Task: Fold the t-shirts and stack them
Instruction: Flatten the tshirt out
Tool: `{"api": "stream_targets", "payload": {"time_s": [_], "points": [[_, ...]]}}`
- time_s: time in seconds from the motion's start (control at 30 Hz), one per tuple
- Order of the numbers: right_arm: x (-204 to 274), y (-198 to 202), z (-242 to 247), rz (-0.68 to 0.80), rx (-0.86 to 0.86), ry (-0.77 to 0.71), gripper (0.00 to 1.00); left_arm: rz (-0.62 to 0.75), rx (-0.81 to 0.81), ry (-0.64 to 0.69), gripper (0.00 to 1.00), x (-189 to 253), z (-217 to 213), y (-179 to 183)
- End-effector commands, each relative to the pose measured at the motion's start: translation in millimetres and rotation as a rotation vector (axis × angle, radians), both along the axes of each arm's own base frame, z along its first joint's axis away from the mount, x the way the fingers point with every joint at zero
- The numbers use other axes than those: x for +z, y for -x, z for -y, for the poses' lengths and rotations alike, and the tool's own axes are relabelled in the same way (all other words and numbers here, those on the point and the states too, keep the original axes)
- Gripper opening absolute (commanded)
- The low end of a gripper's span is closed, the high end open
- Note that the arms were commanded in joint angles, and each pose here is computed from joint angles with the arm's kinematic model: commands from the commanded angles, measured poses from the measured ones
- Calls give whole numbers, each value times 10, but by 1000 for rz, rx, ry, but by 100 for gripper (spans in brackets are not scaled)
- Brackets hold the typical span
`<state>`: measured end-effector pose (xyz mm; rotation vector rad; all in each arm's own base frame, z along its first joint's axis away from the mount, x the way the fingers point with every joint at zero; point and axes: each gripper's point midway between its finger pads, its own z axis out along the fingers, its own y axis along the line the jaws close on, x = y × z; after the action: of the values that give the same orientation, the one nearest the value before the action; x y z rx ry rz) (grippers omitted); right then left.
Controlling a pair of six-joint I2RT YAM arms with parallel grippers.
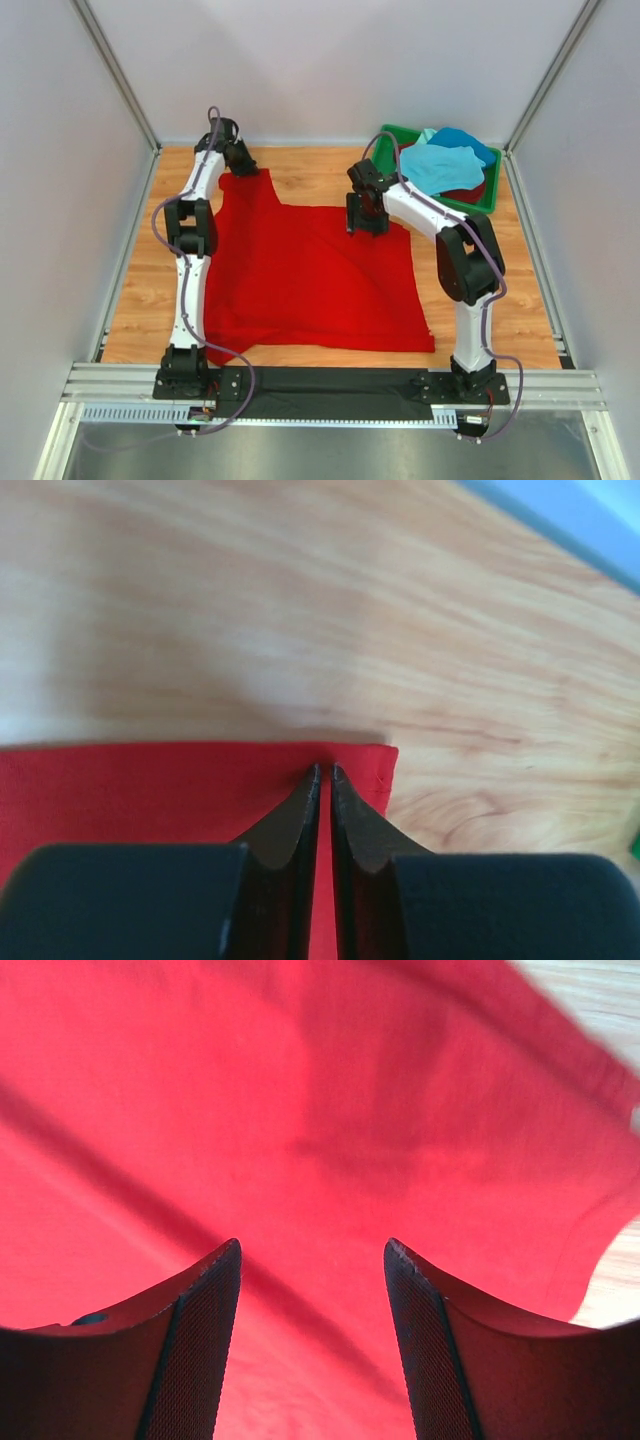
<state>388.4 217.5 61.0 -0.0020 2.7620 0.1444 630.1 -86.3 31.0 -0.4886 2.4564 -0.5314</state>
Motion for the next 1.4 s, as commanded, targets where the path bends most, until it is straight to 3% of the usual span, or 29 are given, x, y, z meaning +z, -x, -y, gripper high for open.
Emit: {"api": "stream_targets", "payload": {"time_s": [0.0,0.13,0.27,0.33,0.37,0.43,0.47,0.6,0.63,0.8,0.93,1.0,1.17,1.37], "points": [[354,-86,9,72,-23,-34,61,66,-44,162,15,44,310,-174],[403,-39,26,80,-16,-45,62,208,-129,164,22,480,489,-298],[374,10,64,65,-17,-27,63,396,-170,3,38,1564,369,-218],[345,19,100,56,-10,-6,65,384,-161,-106,48,1682,199,-83],[350,-24,91,52,-8,4,66,422,-155,-142,50,2016,144,37],[332,-11,140,28,0,46,69,364,-170,-237,50,1917,4,251],[331,-54,142,28,16,59,70,373,-169,-263,50,2092,-30,382],[290,-88,140,10,36,73,72,221,-232,-296,48,1753,-77,775],[284,-82,130,3,39,66,72,198,-253,-284,43,1647,-42,810],[416,6,128,13,37,37,72,184,-210,-239,32,1298,127,629],[516,138,224,33,31,34,72,144,-106,-305,33,1009,118,499],[482,184,234,27,21,27,72,115,-62,-400,35,873,66,493],[382,290,276,3,7,21,72,-76,-4,-452,36,328,8,658],[351,254,333,15,-7,14,72,-149,-47,-335,36,-9,286,750]]}}
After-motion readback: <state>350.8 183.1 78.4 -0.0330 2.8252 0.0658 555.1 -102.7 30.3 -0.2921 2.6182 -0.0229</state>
